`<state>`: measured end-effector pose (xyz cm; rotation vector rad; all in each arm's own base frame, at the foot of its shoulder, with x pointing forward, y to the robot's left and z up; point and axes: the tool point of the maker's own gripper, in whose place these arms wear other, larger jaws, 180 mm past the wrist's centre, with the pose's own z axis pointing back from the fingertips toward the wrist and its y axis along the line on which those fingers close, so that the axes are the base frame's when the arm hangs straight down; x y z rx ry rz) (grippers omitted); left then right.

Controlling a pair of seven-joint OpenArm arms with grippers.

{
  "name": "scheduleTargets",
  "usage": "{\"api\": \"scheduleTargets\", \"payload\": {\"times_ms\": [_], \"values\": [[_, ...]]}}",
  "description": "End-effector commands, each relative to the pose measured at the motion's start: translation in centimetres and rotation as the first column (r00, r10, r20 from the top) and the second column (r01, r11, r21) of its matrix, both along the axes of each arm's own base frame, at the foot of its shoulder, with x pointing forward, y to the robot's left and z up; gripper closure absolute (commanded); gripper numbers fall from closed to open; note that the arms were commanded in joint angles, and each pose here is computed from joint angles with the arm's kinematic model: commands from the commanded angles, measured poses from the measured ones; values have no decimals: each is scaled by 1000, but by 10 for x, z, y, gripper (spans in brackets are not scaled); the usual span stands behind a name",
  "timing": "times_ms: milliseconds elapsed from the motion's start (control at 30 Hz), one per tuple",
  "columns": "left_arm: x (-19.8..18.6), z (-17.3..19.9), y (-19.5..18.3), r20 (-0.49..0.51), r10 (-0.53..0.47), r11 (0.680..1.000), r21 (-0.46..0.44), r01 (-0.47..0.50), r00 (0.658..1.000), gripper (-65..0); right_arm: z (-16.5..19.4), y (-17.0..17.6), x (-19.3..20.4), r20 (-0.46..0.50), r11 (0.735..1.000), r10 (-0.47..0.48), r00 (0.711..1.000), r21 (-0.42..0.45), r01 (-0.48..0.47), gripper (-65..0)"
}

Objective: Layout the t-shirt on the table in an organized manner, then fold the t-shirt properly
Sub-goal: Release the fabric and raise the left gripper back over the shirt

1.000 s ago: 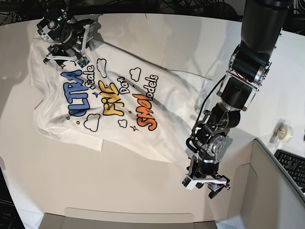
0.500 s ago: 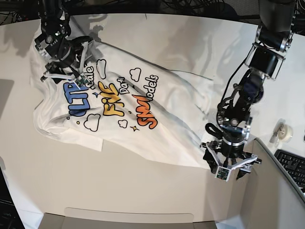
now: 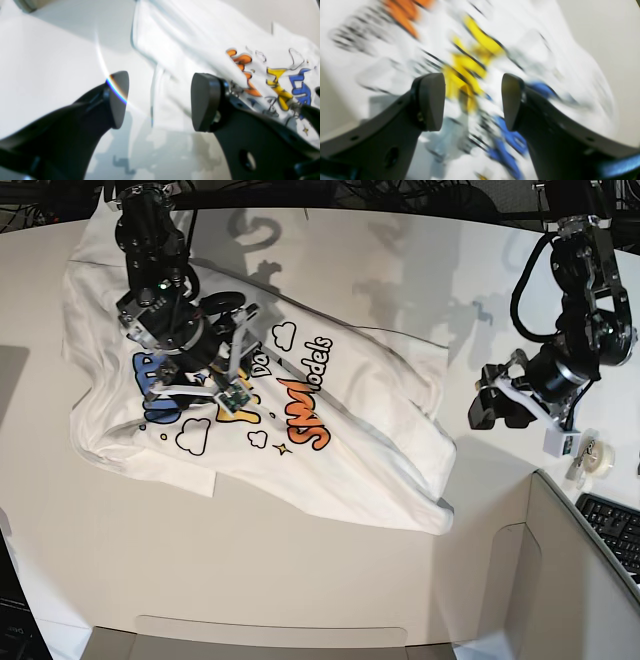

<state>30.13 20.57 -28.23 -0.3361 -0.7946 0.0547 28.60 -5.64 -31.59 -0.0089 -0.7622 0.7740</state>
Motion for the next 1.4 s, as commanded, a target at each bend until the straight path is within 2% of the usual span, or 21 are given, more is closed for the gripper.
{"api": "scheduleTargets", "payload": {"times_ms": [0, 67, 200, 267, 333, 433, 500, 600, 700, 833, 967, 1233, 1367], "values": [[-3, 5, 3, 20, -4, 1000, 18, 4, 1000, -351, 11, 7, 6, 42, 1000, 20, 999, 9, -21, -355], [-14, -1, 4, 10, -25, 998, 52, 24, 1000, -351, 12, 19, 5, 50, 999, 47, 998, -1, -47, -355], [-38, -27, -10, -38, -136, 983, 116, 139, 990, -350, 4, 26, 1, 49, 994, 84, 995, -79, -80, -355], [-48, -40, -19, -56, -193, 967, 157, 199, 980, -349, 2, 31, -1, 49, 990, 104, 993, -103, -99, -355], [-54, -52, -21, -66, -226, 943, 236, 236, 972, -349, -2, 33, -3, 45, 986, 117, 992, -129, -110, -355], [-60, -70, -21, -91, -231, 896, 367, 249, 969, -349, -14, 27, -5, 18, 978, 114, 993, -180, -109, -355], [-61, -79, -23, -92, -228, 858, 451, 245, 969, -349, -35, 16, -9, -38, 968, 91, 995, -230, -98, -355], [-64, -87, -31, -89, -266, 776, 570, 268, 960, -349, -62, -2, -15, -105, 946, 53, 993, -313, -84, -355], [-67, -89, -39, -86, -326, 698, 650, 301, 942, -350, -70, -12, -22, -116, 927, 37, 993, -367, -78, -355], [-73, -95, -54, -95, -394, 639, 686, 347, 914, -350, -72, -20, -25, -117, 912, 23, 993, -405, -69, -355], [-62, -98, -63, -102, -447, 575, 728, 373, 889, -350, -75, -36, -27, -119, 887, 24, 993, -455, -76, -355], [-41, -118, -67, -150, -501, 494, 759, 424, 853, -350, -84, -35, -42, -155, 886, 30, 987, -454, -99, -355], [-50, -131, -79, -188, -540, 461, 750, 475, 820, -350, -86, -36, -47, -163, 886, 31, 986, -453, -103, -355]]}}
